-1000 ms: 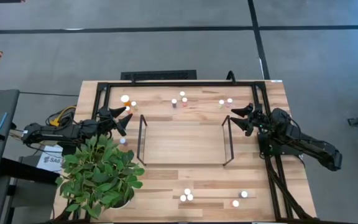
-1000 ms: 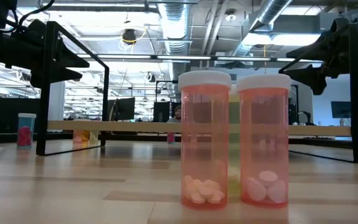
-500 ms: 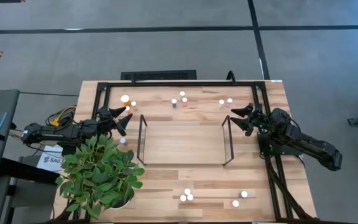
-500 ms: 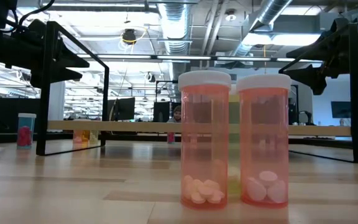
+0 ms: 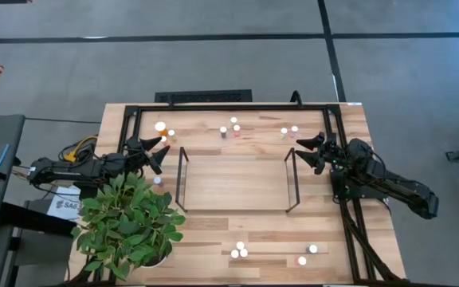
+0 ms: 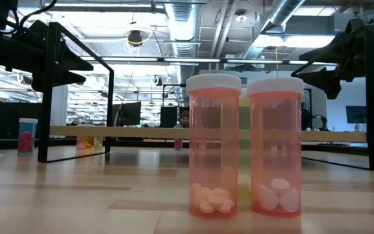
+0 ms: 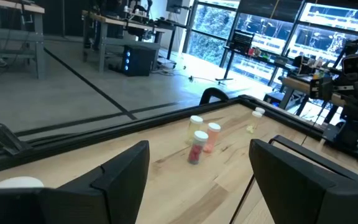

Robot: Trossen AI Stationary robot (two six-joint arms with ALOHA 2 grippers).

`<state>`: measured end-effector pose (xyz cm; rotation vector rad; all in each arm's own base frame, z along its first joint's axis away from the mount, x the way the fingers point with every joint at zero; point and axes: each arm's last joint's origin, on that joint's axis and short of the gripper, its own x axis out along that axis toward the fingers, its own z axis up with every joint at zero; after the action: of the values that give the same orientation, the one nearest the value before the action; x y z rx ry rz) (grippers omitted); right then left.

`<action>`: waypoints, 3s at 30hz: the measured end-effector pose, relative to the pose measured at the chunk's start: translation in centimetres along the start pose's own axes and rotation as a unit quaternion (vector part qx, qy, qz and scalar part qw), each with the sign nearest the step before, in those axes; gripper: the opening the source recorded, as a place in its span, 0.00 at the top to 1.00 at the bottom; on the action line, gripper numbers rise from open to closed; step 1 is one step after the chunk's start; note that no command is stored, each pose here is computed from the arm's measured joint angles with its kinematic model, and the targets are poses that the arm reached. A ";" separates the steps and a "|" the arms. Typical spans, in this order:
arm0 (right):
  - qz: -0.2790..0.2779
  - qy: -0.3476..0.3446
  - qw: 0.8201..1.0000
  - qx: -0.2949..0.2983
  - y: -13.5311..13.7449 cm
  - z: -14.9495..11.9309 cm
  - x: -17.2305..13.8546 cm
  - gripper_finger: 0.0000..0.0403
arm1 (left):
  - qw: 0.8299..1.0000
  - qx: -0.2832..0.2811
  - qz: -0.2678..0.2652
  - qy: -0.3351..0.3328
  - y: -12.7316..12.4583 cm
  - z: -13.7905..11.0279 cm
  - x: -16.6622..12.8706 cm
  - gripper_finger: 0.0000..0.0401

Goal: Pick and place medicine bottles onto shelf by color

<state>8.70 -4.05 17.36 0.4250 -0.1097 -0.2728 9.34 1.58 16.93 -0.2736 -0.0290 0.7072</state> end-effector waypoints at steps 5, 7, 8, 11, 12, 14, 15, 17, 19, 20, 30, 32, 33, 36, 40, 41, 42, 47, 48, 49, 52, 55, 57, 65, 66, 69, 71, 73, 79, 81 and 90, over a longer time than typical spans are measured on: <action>0.000 0.000 1.000 0.000 0.0 0.0 0.0 0.24 | 1.000 0.000 0.000 0.000 0.0 0.0 0.0 0.34; 0.000 0.000 1.000 0.000 0.0 0.0 0.0 0.24 | 1.000 0.000 0.000 0.000 0.0 0.0 0.0 0.34; 0.000 0.000 1.000 0.000 0.0 0.0 0.0 0.24 | 1.000 0.000 0.000 0.000 0.0 0.0 0.0 0.34; 0.000 0.000 1.000 0.000 0.0 0.0 0.0 0.24 | 1.000 0.000 0.000 0.000 0.0 0.0 0.0 0.34; 0.000 0.000 1.000 0.000 0.0 0.0 0.0 0.24 | 1.000 0.000 0.000 0.000 0.0 0.0 0.0 0.34; 0.000 0.000 1.000 0.000 0.0 0.0 0.0 0.24 | 1.000 0.000 0.000 0.000 0.0 0.0 0.0 0.34; 0.000 0.000 1.000 0.000 0.0 0.0 0.0 0.24 | 1.000 0.000 0.000 0.000 0.0 0.0 0.0 0.34; 0.000 0.000 1.000 0.000 0.0 0.0 0.0 0.24 | 1.000 0.000 0.000 0.000 0.0 0.0 0.0 0.34; 0.000 0.000 1.000 0.000 0.0 0.0 0.0 0.24 | 1.000 0.000 0.000 0.000 0.0 0.0 0.0 0.34; 0.000 0.000 1.000 0.000 0.0 0.0 0.0 0.24 | 1.000 0.000 0.000 0.000 0.0 0.0 0.0 0.34; 0.000 0.000 1.000 0.000 0.0 0.0 0.0 0.24 | 1.000 0.000 0.000 0.000 0.0 0.0 0.0 0.34; -0.003 -0.002 1.000 0.000 0.0 0.0 0.0 0.24 | 1.000 0.000 0.000 0.000 0.0 0.0 0.0 0.34; -0.005 -0.003 1.000 0.000 -0.1 0.0 0.0 0.24 | 1.000 0.000 0.000 0.000 0.0 0.0 0.0 0.34; -0.030 -0.012 0.999 0.000 -0.3 0.1 0.0 0.24 | 1.000 0.000 0.000 0.000 0.0 0.0 0.0 0.34; -0.145 -0.078 0.986 -0.001 -1.0 0.5 -0.2 0.24 | 1.000 0.000 0.000 0.000 0.0 0.0 0.0 0.34; -0.167 -0.095 0.981 -0.001 -1.0 0.7 -0.2 0.24 | 1.000 0.000 0.000 0.000 0.0 0.0 0.0 0.34; -0.181 -0.105 0.978 -0.001 -1.1 0.8 -0.3 0.24 | 1.000 0.000 0.000 0.000 0.0 0.0 0.0 0.34; -0.197 -0.158 0.968 0.001 -0.9 1.6 -0.4 0.24 | 1.000 0.000 0.000 0.000 0.0 0.0 0.0 0.34; -0.197 -0.168 0.966 0.002 -0.9 1.7 -0.5 0.24 | 1.000 0.000 0.000 0.000 0.0 0.0 0.0 0.34; -0.196 -0.179 0.964 0.002 -0.8 1.9 -0.5 0.24 | 1.000 0.000 0.000 0.000 0.0 0.0 0.0 0.34; -0.181 -0.212 0.960 0.004 -0.5 2.5 -0.6 0.24 | 1.000 0.000 0.000 0.000 0.0 0.0 0.0 0.34; -0.170 -0.234 0.957 0.004 -0.2 3.0 -0.8 0.24 | 1.000 0.000 0.000 0.000 0.0 0.0 0.0 0.34; -0.169 -0.236 0.957 0.004 -0.2 3.0 -0.8 0.24 | 1.000 0.000 0.000 0.000 0.0 0.0 0.0 0.34; -0.142 -0.271 0.952 0.006 1.0 4.9 -1.3 0.24 | 1.000 0.000 0.000 0.000 0.0 0.0 0.0 0.34; -0.138 -0.275 0.951 0.007 1.3 5.4 -1.4 0.24 | 1.000 0.000 0.000 0.000 0.0 0.0 0.0 0.34; -0.133 -0.279 0.951 0.007 2.0 6.8 -1.4 0.24 | 1.000 0.000 0.000 0.000 0.0 0.0 0.0 0.34; -0.132 -0.282 0.950 0.007 2.5 8.0 -1.3 0.24 | 1.000 0.000 0.000 0.000 0.0 0.0 0.0 0.34; -0.135 -0.277 0.951 0.006 3.0 9.0 -1.0 0.24 | 1.000 0.000 0.000 0.000 0.0 0.0 0.0 0.34; -0.163 -0.221 0.962 0.001 4.1 12.6 1.5 0.24 | 1.000 0.000 0.000 0.000 0.0 0.0 0.0 0.34; -0.181 -0.185 0.966 0.005 4.2 13.5 2.7 0.24 | 1.000 0.000 0.000 0.000 0.0 0.0 0.0 0.34; -0.325 -0.010 0.926 0.190 2.5 13.8 7.1 0.24 | 1.000 0.000 0.000 0.000 0.0 0.0 0.0 0.34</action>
<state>13.84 -9.22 31.25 0.8431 -0.0371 -0.9206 9.34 1.59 16.93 -0.2734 -0.0288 0.7078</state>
